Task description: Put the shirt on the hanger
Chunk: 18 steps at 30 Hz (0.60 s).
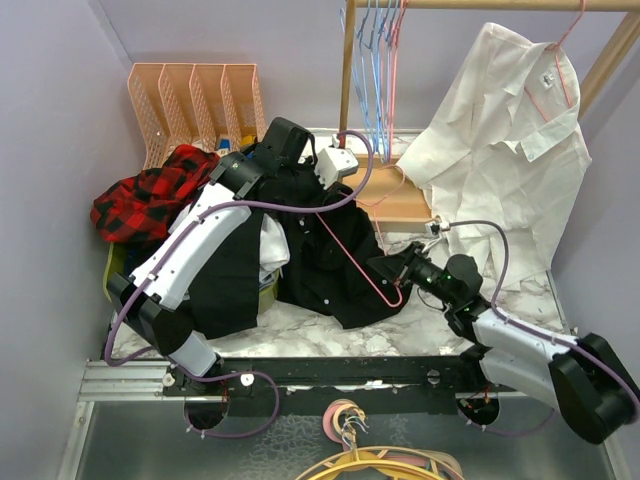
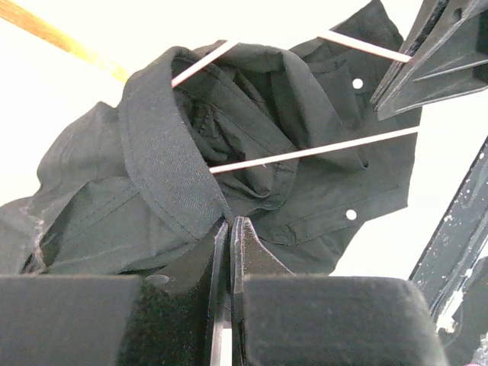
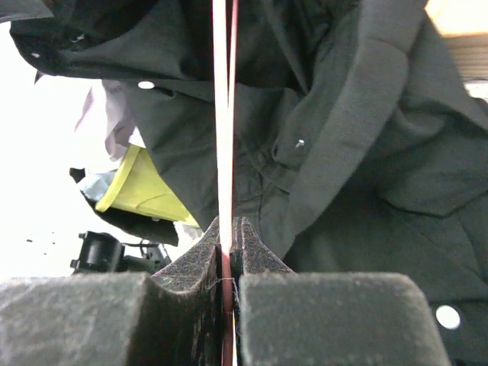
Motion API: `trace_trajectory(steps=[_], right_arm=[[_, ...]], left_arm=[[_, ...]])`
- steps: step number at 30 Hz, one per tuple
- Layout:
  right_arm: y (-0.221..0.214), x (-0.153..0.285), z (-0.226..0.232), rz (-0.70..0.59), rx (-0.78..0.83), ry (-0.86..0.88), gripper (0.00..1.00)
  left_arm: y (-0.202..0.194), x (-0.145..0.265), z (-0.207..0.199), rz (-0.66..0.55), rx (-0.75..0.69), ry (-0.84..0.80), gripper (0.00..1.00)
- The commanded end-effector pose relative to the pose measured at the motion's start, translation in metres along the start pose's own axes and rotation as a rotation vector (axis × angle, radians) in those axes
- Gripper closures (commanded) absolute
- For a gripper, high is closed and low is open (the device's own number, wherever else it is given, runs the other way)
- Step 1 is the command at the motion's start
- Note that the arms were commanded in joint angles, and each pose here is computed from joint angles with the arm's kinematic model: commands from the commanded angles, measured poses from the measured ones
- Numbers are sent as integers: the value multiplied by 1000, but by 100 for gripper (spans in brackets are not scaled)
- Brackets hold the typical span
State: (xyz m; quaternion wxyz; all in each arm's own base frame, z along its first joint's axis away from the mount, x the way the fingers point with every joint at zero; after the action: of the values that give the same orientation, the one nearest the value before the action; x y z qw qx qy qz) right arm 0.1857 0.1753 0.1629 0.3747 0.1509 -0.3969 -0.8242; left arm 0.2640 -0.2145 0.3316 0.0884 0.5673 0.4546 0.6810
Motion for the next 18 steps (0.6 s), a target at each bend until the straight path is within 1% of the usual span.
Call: trace_trajectory(steps=[1, 6, 10, 13, 18], right_arm=[[27, -15, 27, -82, 63, 204, 99], [35, -24, 31, -98, 67, 233, 99], [40, -22, 41, -131, 52, 299, 99], [37, -17, 44, -137, 33, 340, 99], [31, -10, 44, -125, 14, 365, 99]], left_arm=[[3, 2, -8, -13, -4, -73, 94], [-5, -5, -7, 12, 2, -74, 95], [-5, -7, -1, 8, 5, -31, 94], [0, -7, 7, -9, 5, 38, 93], [16, -1, 29, -51, 12, 231, 93]])
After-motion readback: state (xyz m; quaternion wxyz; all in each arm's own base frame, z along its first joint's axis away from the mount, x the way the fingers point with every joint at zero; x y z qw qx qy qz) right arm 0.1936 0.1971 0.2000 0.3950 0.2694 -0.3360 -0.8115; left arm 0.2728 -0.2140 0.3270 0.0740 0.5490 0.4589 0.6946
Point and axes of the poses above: each gripper's point midway between its finger pads, its own x axis back along the fingers, its own z axis along the line the jaws close on, y = z × x, the point moved 7 cm from there along x, back along the fingers, and after that the axes turned 9 degrees about x, right-handed, at the moved point
